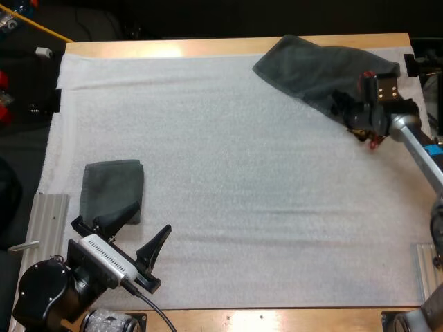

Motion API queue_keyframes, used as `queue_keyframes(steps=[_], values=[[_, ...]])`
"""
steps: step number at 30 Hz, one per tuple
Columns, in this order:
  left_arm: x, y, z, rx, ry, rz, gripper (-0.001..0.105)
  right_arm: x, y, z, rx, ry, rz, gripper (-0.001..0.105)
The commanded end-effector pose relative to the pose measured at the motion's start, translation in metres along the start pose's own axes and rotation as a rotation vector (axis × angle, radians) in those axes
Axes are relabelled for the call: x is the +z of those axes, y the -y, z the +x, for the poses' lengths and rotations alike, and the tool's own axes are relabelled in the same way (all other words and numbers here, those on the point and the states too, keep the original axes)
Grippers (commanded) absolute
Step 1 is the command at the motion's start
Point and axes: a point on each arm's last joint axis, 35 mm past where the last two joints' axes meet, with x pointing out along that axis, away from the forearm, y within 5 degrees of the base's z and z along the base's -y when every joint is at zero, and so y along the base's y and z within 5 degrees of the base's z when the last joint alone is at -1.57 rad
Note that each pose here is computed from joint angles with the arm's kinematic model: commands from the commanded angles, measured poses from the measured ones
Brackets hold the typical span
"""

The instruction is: Pick towel from pile, fold and stack

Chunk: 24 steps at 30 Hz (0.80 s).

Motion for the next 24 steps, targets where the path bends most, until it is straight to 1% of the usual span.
queue_keyframes(steps=[1, 3, 7, 9, 14, 19, 20, 22, 24], values=[[0.003, 0.002, -0.001, -0.016, 0.018, 0.001, 0.061, 0.004, -0.003, 0.001, 0.023, 0.016, 0.021, 0.067], [0.003, 0.002, -0.001, -0.016, 0.018, 0.001, 0.061, 0.004, -0.002, 0.009, 0.036, 0.027, 0.044, 0.067], [0.003, 0.002, -0.001, -0.016, 0.018, 0.001, 0.061, 0.008, -0.003, 0.014, 0.057, 0.068, 0.048, 0.067], [0.003, 0.002, -0.001, -0.016, 0.018, 0.001, 0.061, 0.009, -0.003, 0.016, 0.055, 0.085, 0.092, 0.067], [0.003, 0.002, -0.001, -0.016, 0.018, 0.001, 0.061, 0.006, 0.002, 0.027, 0.047, 0.071, 0.146, 0.067], [0.003, 0.002, -0.001, -0.016, 0.018, 0.001, 0.061, 0.003, 0.004, 0.033, 0.047, 0.052, 0.148, 0.066], [0.003, 0.002, -0.001, -0.016, 0.018, 0.001, 0.061, 0.003, 0.004, 0.033, 0.044, 0.055, 0.148, 0.063], [0.003, 0.002, -0.001, -0.016, 0.018, 0.001, 0.061, 0.004, 0.004, 0.033, 0.045, 0.058, 0.148, 0.052], [0.003, 0.002, -0.001, -0.016, 0.018, 0.001, 0.061, 0.004, 0.004, 0.033, 0.045, 0.058, 0.147, 0.035]])
